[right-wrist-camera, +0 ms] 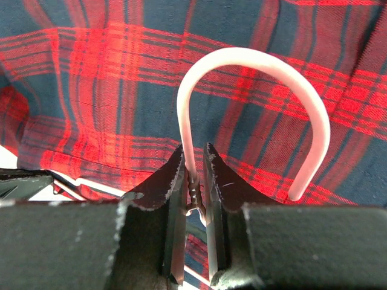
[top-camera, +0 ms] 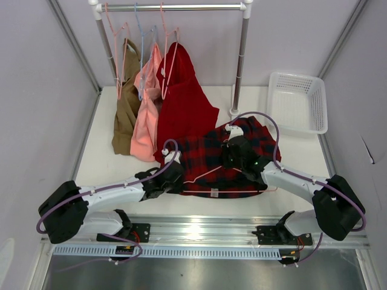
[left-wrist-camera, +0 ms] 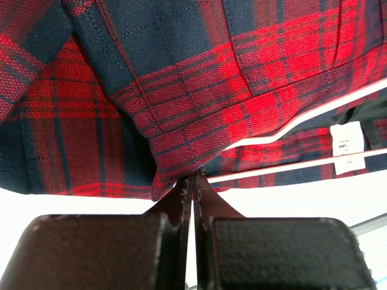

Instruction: Place the skirt on the hanger

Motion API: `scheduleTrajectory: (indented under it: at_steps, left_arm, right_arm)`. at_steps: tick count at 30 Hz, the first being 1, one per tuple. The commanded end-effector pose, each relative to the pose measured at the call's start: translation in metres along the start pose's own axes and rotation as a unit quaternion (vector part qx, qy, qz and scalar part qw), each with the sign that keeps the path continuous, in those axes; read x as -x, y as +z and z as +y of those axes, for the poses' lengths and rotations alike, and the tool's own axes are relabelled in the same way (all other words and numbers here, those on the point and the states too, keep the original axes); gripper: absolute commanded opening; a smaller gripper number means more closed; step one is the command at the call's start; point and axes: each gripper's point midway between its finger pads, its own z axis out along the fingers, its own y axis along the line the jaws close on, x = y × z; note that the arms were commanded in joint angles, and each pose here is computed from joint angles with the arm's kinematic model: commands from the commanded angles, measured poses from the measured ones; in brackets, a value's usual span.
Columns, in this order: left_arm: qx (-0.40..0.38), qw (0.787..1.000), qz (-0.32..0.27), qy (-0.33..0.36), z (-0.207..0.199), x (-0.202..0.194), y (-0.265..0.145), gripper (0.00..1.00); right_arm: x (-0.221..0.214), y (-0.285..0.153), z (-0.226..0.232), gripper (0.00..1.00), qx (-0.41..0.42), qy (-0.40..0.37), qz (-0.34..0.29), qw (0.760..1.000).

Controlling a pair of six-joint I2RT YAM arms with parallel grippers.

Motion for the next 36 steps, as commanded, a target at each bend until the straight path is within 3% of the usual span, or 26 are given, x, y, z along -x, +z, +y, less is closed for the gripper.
scheduleTrajectory:
  at_steps: [1, 22, 36]
  left_arm:
    - [-0.027, 0.999, -0.039, 0.000, -0.018, 0.026, -0.011, 0.00]
    - [-0.043, 0.997, -0.067, -0.007, -0.021, 0.043, -0.036, 0.00]
    - [-0.052, 0.991, -0.127, -0.003, -0.027, 0.089, -0.096, 0.01]
  right_arm:
    - [0.017, -0.001, 0.017, 0.00, 0.041, 0.016, -0.031, 0.999]
    - [0.020, 0.001, 0.032, 0.00, 0.106, 0.068, -0.046, 0.991]
    - [0.026, 0.014, 0.040, 0.00, 0.125, 0.079, -0.066, 0.987]
